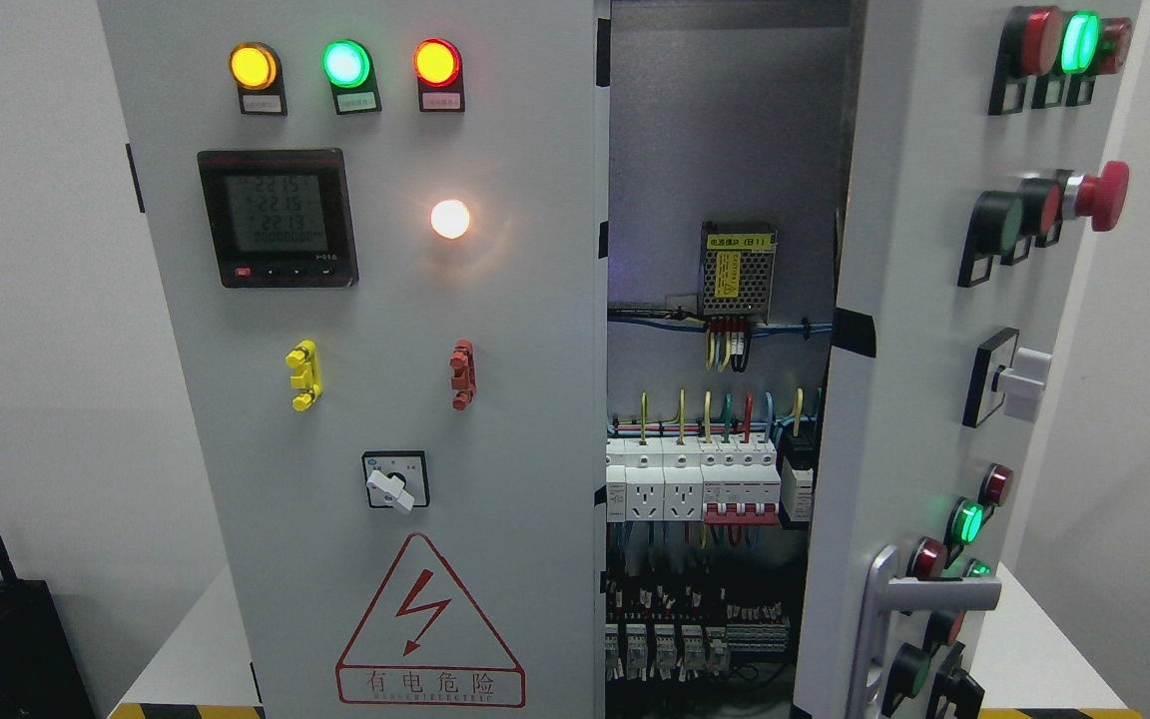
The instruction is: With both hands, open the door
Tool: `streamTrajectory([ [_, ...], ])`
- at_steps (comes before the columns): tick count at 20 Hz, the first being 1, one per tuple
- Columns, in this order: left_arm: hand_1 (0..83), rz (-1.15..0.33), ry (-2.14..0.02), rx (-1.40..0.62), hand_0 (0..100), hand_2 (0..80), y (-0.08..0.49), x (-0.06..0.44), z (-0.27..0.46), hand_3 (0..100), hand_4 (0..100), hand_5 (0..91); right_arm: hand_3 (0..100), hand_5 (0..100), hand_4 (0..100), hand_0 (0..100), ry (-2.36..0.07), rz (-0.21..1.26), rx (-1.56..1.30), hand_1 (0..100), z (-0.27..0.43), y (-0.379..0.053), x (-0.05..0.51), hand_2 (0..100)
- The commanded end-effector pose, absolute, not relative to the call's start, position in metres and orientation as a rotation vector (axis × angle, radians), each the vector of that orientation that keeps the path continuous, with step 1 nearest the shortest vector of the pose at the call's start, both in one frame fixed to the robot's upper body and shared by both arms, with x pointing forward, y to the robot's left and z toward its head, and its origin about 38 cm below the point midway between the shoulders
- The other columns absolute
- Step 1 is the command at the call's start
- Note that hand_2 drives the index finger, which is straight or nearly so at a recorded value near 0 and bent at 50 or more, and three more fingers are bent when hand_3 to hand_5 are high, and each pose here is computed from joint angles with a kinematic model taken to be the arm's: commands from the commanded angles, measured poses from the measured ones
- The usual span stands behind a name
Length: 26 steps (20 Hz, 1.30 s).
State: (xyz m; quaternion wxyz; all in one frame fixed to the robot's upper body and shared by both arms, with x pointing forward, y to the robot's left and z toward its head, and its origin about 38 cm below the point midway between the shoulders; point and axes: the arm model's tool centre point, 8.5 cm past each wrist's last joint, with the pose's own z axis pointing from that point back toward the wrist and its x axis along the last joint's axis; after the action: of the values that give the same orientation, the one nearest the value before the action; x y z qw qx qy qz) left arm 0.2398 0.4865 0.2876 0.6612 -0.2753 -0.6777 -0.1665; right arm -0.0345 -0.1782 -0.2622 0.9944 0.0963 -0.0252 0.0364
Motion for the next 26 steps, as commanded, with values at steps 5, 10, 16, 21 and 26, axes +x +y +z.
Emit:
streamTrajectory([
  [5,0.0,-0.636,-1.453,-0.778,0,0.0,0.42,0.298,0.347,0,0,0.0,0,0,0,38,-0.05,0.073,0.189,0,-0.262,-0.179,-0.034,0],
  [10,0.0,-0.725,-1.377,-0.786,0,0.0,0.397,0.311,0.328,0,0,0.0,0,0,0,38,-0.05,0.073,0.189,0,-0.262,-0.179,-0.034,0],
  [16,0.0,-0.769,-1.372,-0.811,0,0.0,0.375,0.326,0.334,0,0,0.0,0,0,0,38,-0.05,0.073,0.187,0,-0.262,-0.179,-0.034,0],
  [21,0.0,-0.74,-1.351,-0.856,0,0.0,0.337,0.349,0.311,0,0,0.0,0,0,0,38,-0.05,0.073,0.187,0,-0.262,-0.179,-0.034,0],
  [26,0.0,-0.782,-1.331,-0.908,0,0.0,0.309,0.36,0.311,0,0,0.0,0,0,0,38,-0.05,0.073,0.189,0,-0.262,-0.179,-0.034,0],
])
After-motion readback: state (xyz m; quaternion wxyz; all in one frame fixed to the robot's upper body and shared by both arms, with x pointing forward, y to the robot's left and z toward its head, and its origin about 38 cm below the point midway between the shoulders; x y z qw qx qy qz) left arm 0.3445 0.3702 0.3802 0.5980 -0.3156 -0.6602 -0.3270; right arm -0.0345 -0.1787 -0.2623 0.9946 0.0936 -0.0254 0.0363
